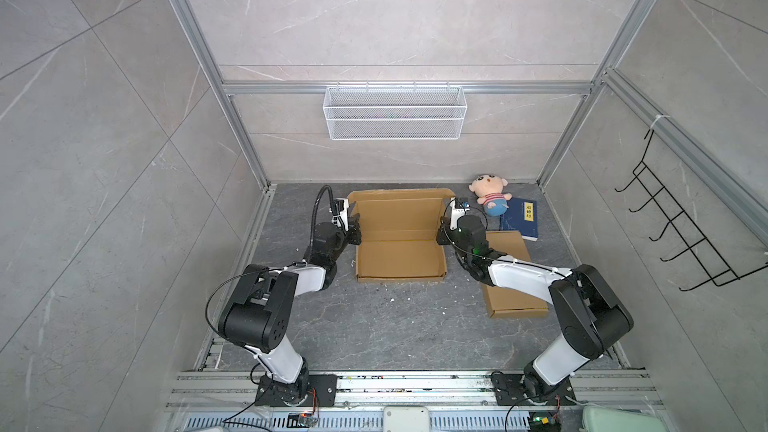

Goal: Fold the paper box

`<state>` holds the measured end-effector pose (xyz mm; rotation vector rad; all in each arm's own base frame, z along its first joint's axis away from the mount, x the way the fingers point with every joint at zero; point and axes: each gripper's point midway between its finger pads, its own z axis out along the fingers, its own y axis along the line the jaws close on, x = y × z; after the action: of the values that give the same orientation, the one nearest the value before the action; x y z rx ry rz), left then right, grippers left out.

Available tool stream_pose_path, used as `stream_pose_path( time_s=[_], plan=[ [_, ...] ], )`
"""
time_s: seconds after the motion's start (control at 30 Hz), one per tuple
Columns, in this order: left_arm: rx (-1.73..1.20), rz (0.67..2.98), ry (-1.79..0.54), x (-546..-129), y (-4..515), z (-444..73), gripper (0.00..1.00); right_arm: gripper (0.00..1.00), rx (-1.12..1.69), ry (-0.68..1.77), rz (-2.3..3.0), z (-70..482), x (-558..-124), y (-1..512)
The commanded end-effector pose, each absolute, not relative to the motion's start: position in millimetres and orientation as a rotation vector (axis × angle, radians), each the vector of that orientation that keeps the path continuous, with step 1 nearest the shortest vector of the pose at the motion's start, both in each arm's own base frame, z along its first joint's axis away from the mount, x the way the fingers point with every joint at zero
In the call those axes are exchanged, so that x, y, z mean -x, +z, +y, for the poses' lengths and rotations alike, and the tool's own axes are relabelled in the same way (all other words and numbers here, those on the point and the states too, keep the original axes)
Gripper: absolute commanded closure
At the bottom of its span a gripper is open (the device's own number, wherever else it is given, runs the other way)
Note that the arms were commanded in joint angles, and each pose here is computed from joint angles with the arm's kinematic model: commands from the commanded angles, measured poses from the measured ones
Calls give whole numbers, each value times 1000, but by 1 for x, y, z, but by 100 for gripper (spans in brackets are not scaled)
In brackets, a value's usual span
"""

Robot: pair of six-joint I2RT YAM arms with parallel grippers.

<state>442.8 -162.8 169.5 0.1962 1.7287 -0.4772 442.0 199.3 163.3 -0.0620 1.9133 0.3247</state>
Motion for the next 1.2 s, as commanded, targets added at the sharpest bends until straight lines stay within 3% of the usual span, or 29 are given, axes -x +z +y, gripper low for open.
stream_pose_path(
  time_s=[0.0,1.17],
  plan=[
    [-181,1591,-485,-439,198,-171,100,100,44,357,1938,202,-430,151],
    [-129,1674,-399,-390,127,-171,100,100,-41,287,2057,178,-371,84]
  ],
)
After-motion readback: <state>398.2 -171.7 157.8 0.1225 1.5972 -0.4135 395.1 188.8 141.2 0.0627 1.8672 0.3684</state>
